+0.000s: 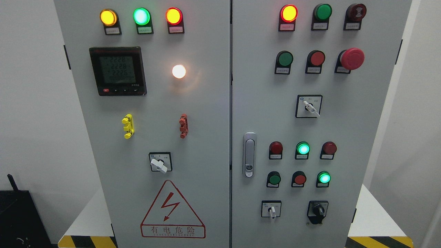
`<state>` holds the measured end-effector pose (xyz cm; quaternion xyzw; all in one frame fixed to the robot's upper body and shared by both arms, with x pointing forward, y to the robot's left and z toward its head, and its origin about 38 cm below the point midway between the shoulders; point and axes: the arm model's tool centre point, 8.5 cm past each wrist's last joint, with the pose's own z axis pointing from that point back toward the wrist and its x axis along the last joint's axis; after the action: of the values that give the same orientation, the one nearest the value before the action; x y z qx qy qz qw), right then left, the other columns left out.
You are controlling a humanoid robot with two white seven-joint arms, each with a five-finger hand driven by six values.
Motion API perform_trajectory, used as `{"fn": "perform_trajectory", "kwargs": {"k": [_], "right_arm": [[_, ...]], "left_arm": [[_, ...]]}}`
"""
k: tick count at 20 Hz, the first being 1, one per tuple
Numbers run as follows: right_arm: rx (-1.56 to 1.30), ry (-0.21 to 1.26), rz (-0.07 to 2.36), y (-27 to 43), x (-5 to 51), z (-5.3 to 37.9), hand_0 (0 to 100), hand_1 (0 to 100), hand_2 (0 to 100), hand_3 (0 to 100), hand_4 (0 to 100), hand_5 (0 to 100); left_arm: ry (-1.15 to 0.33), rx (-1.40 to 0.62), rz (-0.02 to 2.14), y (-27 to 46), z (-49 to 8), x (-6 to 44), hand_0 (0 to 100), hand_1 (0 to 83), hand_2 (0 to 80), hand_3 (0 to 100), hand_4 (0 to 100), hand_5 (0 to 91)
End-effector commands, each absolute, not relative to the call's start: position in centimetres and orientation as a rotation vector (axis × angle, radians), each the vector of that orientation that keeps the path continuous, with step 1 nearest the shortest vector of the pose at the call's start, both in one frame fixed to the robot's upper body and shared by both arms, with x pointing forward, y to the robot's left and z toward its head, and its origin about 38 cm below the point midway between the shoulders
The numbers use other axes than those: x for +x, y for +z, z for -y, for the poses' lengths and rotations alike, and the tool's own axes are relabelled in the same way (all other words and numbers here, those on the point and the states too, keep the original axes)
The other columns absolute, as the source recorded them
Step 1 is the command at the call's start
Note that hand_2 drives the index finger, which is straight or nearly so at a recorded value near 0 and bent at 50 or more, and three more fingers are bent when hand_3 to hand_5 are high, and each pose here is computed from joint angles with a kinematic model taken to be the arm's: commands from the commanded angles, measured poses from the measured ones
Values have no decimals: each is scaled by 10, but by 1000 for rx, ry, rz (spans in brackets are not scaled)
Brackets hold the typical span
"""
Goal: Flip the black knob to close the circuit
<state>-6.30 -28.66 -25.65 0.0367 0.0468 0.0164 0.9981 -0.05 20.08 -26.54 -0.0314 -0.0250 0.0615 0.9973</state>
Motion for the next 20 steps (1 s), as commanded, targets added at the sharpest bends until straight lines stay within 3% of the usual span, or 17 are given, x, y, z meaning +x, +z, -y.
{"fn": "perform_trajectory", "kwargs": {"k": [1,6,11,15,18,20], "right_arm": [[75,29,-63,-258,-53,286,0,0,0,0,0,0],[84,33,6,-260,-33,282,0,0,0,0,0,0],[126,140,543,-225,76,258,0,0,0,0,0,0],[231,296,1057,-102,181,227,0,30,0,0,0,0],[209,360,1353,-7,223,217,0,71,10,81,0,0],[194,390,1525,52,237,211,0,94,81,204,134,0]], "left_arm": [[123,-63,50,-265,-201,0,120,556,0,0,0,0],[124,-63,47,-265,-201,-2,120,556,0,0,0,0],[123,-63,49,-265,-201,-1,120,556,0,0,0,0],[123,-65,51,-265,-201,0,120,556,0,0,0,0],[123,-63,50,-265,-201,0,120,556,0,0,0,0],[124,-63,47,-265,-201,-2,120,556,0,0,0,0]]}}
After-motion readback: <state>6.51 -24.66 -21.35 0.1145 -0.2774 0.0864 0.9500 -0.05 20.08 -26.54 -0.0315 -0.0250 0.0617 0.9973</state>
